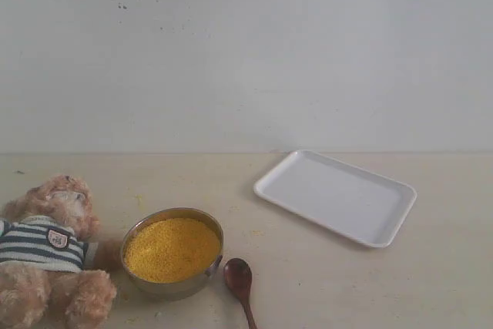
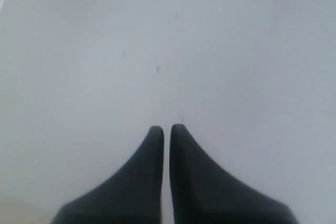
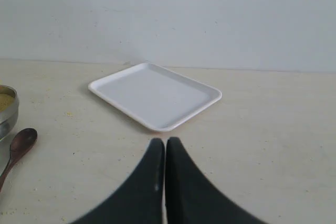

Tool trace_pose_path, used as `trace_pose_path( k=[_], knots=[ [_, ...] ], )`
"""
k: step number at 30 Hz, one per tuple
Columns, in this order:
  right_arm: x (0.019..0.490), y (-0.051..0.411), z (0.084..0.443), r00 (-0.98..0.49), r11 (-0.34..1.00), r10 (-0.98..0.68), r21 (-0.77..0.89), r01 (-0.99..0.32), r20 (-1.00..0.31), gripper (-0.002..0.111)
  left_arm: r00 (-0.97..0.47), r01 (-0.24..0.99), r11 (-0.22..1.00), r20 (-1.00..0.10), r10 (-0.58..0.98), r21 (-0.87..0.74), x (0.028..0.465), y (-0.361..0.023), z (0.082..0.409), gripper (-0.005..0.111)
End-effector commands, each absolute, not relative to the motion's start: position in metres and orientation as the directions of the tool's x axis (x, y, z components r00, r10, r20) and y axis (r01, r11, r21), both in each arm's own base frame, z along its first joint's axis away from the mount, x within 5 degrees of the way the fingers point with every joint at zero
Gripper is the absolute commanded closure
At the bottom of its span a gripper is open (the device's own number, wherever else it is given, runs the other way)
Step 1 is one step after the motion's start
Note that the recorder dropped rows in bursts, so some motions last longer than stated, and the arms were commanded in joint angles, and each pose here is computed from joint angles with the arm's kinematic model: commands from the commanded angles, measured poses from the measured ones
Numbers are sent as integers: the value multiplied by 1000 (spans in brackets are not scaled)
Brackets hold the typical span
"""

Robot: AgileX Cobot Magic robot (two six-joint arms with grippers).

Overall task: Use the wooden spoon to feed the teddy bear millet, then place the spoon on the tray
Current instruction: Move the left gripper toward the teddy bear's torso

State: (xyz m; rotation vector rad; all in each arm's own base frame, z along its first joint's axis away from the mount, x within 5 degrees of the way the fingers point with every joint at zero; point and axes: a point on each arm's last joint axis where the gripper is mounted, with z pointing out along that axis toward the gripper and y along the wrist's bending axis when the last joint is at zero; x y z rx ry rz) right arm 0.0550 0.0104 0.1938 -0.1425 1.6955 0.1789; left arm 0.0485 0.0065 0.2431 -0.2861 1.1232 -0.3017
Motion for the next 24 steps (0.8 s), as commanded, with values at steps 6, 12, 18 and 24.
trace_pose_path(
  k=[6, 12, 18, 24],
  knots=[
    [55, 10, 195, -122, 980, 7, 31, -198, -993, 108, 602, 104, 977, -770, -211, -187, 74, 3, 338, 103],
    [55, 10, 195, -122, 980, 7, 31, -198, -993, 108, -27, 59, 994, -995, -93, -94, 213, -6, 348, 103],
    [55, 10, 195, -122, 980, 7, 31, -198, -993, 108, -807, -123, 987, -589, -37, 106, 270, 13, 273, 103],
    [55, 10, 195, -122, 980, 7, 31, -198, -993, 108, -884, -79, 996, -458, -90, -43, 282, -1, 238, 103]
  ],
)
